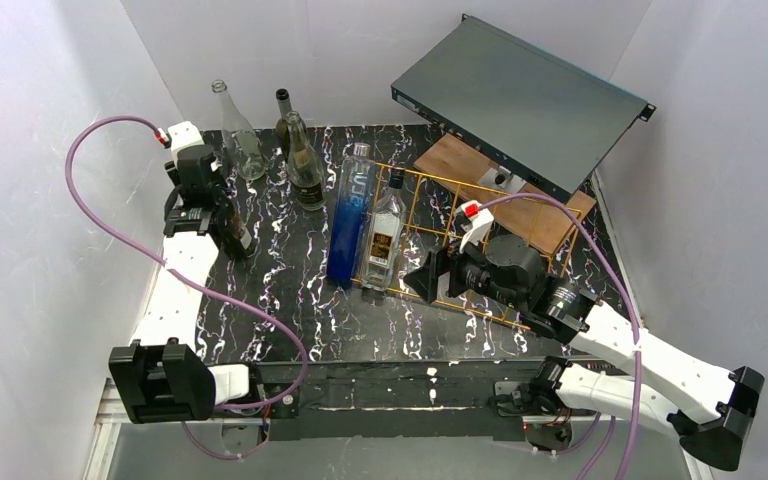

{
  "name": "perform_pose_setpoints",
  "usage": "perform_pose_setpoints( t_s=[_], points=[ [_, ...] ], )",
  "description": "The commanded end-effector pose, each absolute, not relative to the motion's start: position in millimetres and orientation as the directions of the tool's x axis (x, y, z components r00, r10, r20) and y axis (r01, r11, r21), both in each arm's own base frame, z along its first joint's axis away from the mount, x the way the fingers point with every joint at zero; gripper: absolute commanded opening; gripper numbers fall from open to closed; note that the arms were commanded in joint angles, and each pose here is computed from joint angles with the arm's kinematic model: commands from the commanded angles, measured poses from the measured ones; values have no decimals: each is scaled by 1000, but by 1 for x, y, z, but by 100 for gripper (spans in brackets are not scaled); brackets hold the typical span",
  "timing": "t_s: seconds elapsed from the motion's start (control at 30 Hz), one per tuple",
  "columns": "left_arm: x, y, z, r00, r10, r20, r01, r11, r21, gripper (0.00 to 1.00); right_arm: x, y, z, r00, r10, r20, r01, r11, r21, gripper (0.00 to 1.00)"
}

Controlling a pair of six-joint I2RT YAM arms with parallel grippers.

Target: Put the wine bottle on the wine rack

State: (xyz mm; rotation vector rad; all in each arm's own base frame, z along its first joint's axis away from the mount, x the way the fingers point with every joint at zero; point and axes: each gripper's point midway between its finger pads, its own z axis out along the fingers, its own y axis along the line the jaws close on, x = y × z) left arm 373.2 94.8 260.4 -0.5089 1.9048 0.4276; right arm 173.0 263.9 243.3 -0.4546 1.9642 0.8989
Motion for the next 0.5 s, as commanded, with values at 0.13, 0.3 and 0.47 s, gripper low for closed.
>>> perform_pose_setpoints(
  t_s=[0.13,0.3,0.47],
  points=[
    [364,94,271,-342,-107,-934,-498,863,84,19,174,264,255,-507,74,-859,-620,661,423,98],
    [351,93,291,-330,-99,-939,-497,864,84,0,176,262,253,-507,74,-859,-612,671,419,99],
    [333,78,308,-317,-117,-941,-437,899,36,0,178,261,253,-503,74,-861,-604,682,412,98]
  ],
)
